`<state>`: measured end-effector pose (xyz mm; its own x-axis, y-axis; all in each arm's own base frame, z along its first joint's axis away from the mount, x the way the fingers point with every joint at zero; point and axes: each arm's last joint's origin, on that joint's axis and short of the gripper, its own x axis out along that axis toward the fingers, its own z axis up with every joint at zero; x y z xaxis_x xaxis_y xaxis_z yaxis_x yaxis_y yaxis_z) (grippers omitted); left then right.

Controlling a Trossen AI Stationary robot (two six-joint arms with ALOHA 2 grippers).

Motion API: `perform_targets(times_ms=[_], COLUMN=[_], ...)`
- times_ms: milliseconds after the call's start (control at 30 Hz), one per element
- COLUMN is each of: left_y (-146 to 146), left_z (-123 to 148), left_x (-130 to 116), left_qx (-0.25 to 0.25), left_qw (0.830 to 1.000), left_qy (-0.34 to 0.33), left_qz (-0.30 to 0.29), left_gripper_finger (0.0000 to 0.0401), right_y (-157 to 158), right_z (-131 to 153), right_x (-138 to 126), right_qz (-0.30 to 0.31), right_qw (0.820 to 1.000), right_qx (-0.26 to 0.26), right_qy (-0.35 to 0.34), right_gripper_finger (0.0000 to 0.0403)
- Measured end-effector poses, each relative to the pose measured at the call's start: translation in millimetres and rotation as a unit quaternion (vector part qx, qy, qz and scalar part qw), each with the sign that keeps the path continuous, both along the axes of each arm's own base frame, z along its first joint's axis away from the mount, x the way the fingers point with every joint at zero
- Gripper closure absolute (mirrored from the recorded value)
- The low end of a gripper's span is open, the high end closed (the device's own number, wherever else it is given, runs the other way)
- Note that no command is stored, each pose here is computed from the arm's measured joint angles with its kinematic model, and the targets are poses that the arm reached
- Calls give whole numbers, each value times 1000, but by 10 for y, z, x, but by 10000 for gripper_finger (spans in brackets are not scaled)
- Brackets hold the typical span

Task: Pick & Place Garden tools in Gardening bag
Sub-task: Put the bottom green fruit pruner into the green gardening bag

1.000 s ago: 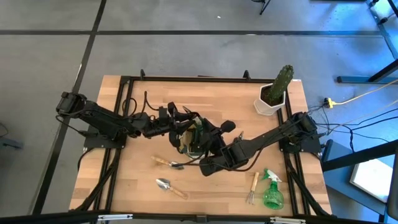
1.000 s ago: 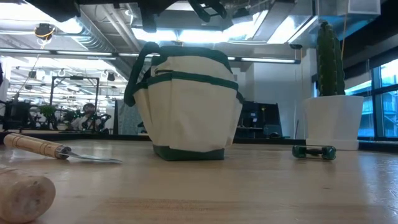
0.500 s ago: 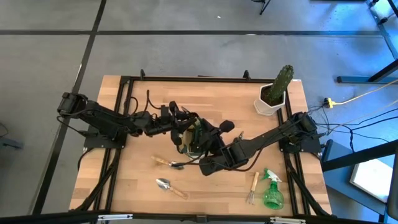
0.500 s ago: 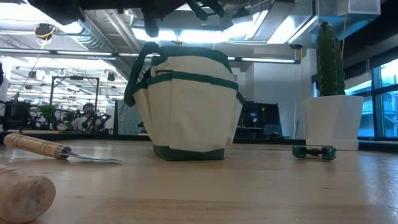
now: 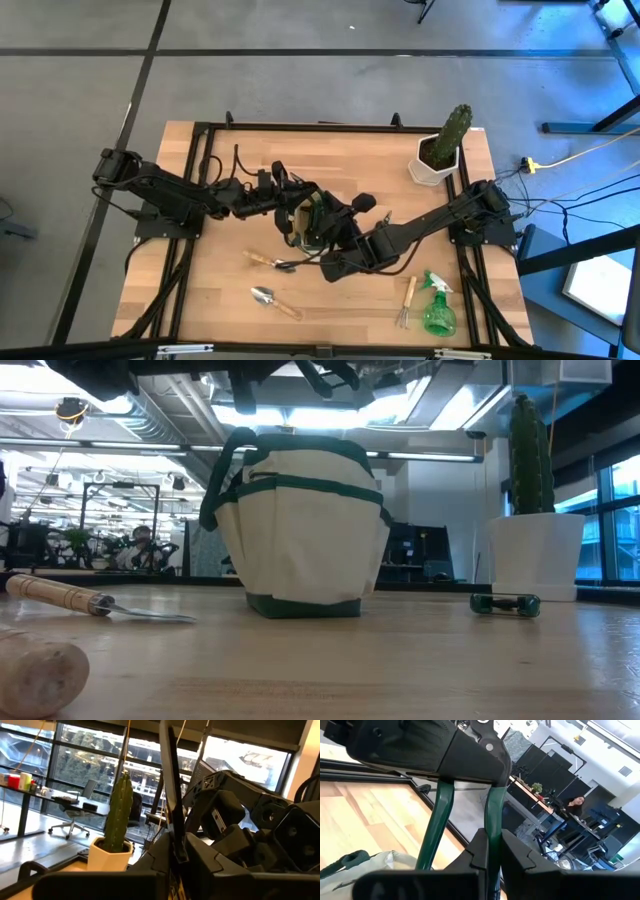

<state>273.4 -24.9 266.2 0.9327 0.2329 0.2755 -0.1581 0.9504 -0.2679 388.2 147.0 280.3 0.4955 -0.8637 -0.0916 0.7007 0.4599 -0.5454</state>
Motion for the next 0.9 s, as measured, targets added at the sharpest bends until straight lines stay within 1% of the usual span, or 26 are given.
perform_targets(times_ms=[200, 267, 333, 467, 600, 733, 900], left_y=[-14, -33, -59, -116, -176, -234, -234], left_z=[-2, 0, 14, 53, 118, 124, 210], left_x=[-2, -14, -30, -93, -166, -192, -255], left_qx=[3, 3, 10, 25, 33, 40, 31], left_qw=[1000, 1000, 1000, 999, 999, 999, 999], left_qy=[2, 4, 8, 27, 28, 35, 19], left_qz=[0, -2, -10, -4, 0, 3, 0], left_gripper_finger=[373, 373, 373, 373, 373, 373, 373], right_y=[2, 4, 10, 48, 65, 105, 231], right_z=[-2, -1, -6, -35, -32, -43, -64], right_x=[3, 4, 8, 22, 20, -4, -66], right_qz=[9, 18, 38, 84, 90, 111, 146], right_qw=[1000, 999, 997, 992, 992, 988, 980], right_qx=[-9, -11, -2, 25, 36, 38, 47], right_qy=[28, 45, 63, 90, 81, 105, 125], right_gripper_finger=[378, 367, 337, 253, 183, 145, 134])
